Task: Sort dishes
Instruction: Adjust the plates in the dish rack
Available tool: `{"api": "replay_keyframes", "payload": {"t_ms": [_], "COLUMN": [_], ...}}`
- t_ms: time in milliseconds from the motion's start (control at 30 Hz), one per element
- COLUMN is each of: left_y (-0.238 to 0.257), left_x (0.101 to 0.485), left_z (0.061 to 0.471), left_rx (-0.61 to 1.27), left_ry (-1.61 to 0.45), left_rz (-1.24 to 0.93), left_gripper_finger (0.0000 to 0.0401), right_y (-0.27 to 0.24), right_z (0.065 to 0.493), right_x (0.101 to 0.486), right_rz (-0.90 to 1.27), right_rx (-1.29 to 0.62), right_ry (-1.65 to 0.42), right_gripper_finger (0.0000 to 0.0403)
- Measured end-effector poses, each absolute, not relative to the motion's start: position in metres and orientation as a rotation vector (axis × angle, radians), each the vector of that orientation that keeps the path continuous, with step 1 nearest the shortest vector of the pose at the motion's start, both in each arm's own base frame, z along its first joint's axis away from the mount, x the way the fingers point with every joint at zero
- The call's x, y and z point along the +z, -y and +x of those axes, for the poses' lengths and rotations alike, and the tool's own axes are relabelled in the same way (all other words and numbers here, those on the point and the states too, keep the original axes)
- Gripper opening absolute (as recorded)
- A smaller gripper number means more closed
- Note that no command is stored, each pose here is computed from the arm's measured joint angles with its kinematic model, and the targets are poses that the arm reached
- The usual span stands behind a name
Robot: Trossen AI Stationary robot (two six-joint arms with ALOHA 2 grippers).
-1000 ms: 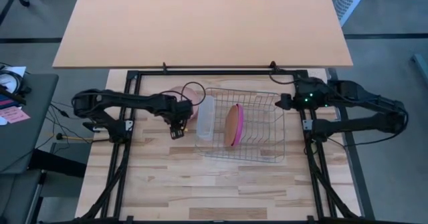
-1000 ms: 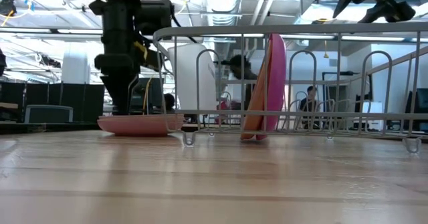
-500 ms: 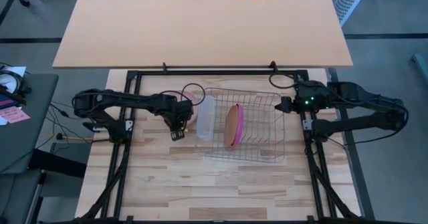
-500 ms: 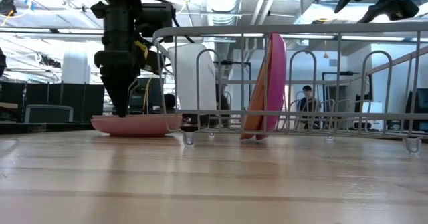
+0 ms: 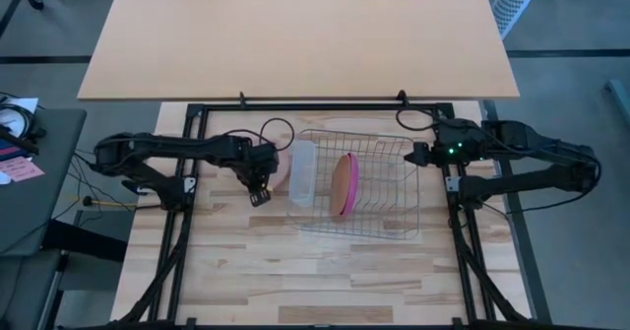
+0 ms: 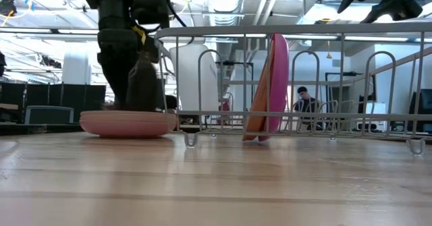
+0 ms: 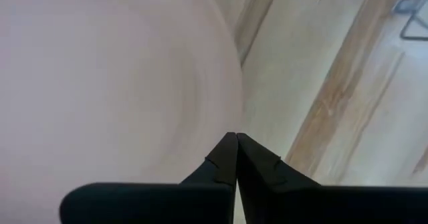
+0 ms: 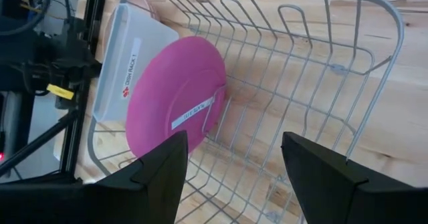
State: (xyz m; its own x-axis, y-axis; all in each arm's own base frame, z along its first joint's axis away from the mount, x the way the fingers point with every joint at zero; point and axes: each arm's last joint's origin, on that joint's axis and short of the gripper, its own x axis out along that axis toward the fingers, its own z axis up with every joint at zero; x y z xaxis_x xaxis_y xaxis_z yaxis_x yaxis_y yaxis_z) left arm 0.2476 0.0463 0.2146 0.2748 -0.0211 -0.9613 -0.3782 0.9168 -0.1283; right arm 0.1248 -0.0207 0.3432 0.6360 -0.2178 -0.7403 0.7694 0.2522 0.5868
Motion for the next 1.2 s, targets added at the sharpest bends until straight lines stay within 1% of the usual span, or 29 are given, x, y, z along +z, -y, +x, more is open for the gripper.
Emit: {"api": "replay_keyframes", "payload": {"t_ms": [200,300,400,533,633,700,967,1200], "left_y": [-0.046,-0.045,-0.045,-0.046,-0.046,-0.045,-0.045,-0.045], "left_x": [0.223,0.225,0.224,0.225,0.225,0.225,0.225,0.229], "left_z": [0.244,0.243,0.243,0.243,0.243,0.243,0.243,0.245], "left_rx": [0.293,0.319,0.339,0.363,0.372,0.371,0.371,0.347], "left_ry": [-1.233,-1.217,-1.217,-1.209,-1.207,-1.207,-1.207,-1.201], "left_rz": [-0.428,-0.463,-0.487,-0.52,-0.534,-0.539,-0.541,-0.568], "left_gripper_finger": [0.0,0.0,0.0,0.0,0.0,0.0,0.0,0.0], "right_y": [0.022,0.02,0.016,0.01,0.008,0.007,0.016,0.025], "right_z": [0.141,0.162,0.187,0.214,0.228,0.237,0.264,0.286], "right_x": [0.347,0.35,0.347,0.332,0.321,0.317,0.322,0.311], "right_rz": [1.161,1.188,1.2,1.205,1.248,1.267,1.249,1.169], "right_rx": [-0.68,-0.615,-0.574,-0.548,-0.532,-0.547,-0.591,-0.672], "right_ry": [-0.51,-0.446,-0.436,-0.526,-0.623,-0.649,-0.678,-0.842], "right_gripper_finger": [0.0249,0.0249,0.025,0.025,0.025,0.025,0.025,0.0245]}}
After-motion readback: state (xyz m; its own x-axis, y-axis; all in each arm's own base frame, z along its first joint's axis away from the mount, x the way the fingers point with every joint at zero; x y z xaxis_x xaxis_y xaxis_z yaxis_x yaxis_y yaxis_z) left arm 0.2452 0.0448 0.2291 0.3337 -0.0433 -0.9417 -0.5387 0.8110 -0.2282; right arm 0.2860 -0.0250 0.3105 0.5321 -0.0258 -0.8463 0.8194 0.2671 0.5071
